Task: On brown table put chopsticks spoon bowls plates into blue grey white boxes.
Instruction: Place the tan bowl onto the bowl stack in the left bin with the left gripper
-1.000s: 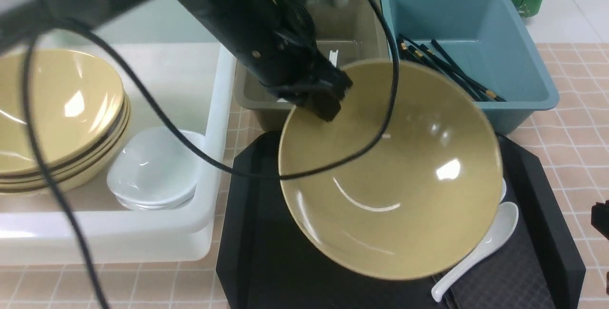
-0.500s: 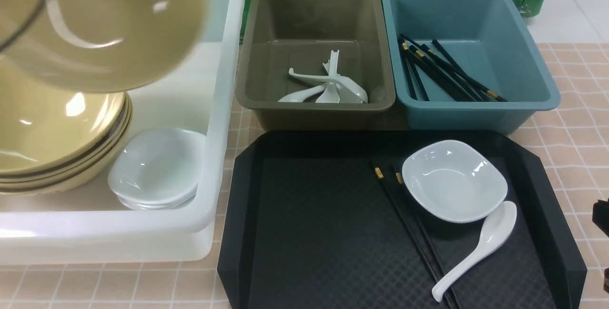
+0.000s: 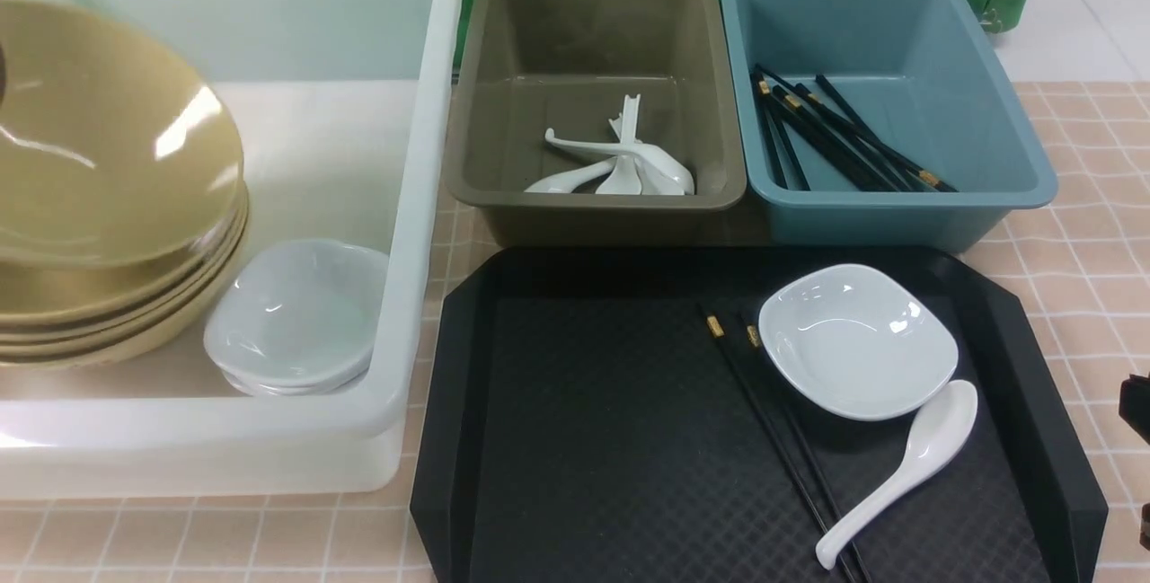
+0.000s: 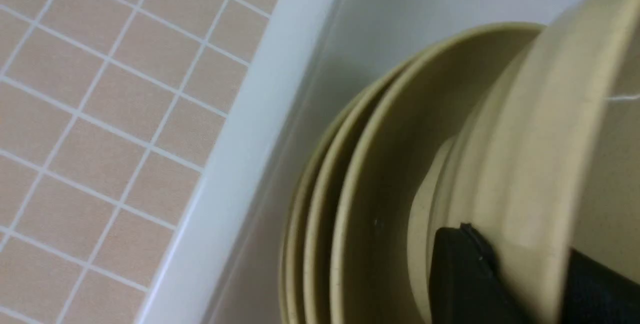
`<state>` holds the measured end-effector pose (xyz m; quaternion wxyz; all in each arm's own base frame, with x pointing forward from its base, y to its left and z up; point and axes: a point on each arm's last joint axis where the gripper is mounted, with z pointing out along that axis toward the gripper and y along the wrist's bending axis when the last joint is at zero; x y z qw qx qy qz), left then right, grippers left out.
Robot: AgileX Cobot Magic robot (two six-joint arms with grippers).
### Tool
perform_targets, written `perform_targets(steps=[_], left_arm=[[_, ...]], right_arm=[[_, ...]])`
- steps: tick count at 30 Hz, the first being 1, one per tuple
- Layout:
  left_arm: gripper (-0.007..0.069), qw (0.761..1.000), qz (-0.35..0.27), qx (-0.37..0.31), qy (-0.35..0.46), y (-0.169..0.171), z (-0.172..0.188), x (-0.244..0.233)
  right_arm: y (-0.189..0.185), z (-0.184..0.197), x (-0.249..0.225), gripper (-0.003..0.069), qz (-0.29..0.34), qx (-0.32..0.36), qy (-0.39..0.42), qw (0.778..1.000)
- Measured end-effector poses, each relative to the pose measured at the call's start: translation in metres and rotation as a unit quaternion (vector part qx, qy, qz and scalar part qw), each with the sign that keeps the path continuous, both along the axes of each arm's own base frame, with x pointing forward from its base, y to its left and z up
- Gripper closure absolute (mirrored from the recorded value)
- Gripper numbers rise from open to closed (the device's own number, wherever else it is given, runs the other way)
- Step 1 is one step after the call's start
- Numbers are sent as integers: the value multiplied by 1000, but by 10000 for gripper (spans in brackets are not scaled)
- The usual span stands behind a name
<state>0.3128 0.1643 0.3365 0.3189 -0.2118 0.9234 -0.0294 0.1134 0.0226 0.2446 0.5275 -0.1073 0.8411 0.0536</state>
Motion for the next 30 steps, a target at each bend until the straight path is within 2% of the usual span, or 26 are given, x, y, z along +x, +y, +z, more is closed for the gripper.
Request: perform_targets(steps=[1,2,3,7,9,13,16,19,27,30], left_arm=[[474,1000,2,0,1,1,-1,1],[474,1000,2,0,1,1,-1,1],[405,1000,4,-1,2,2,-3,2],[264,1000,12,-9,-4,0,3,-1],[214,1000,10,-6,-15,-4,17,-6],[181,997,10,18,-76,-15,58,-22],[185,994,14,29,-108,-21,73,-30],[200,993,13,17,-115,-22,68,-29],[402,994,16,-106,1,-21,-43,-13],[457,990,17,-138,28,-24,-64,-13]], right_arm=[[0,0,0,504,0,0,0,1000],[0,0,0,503,0,1,0,1000],[0,0,0,501,0,1,0,1000],[0,0,0,498,0,1,0,1000],[0,0,0,497,0,1,0,1000],[0,0,0,494,0,1,0,1000],[0,0,0,491,0,1,0,1000],[0,0,0,488,-1,3,1,1000],[0,0,0,486,-5,11,2,1000],[0,0,0,482,-6,13,3,1000]])
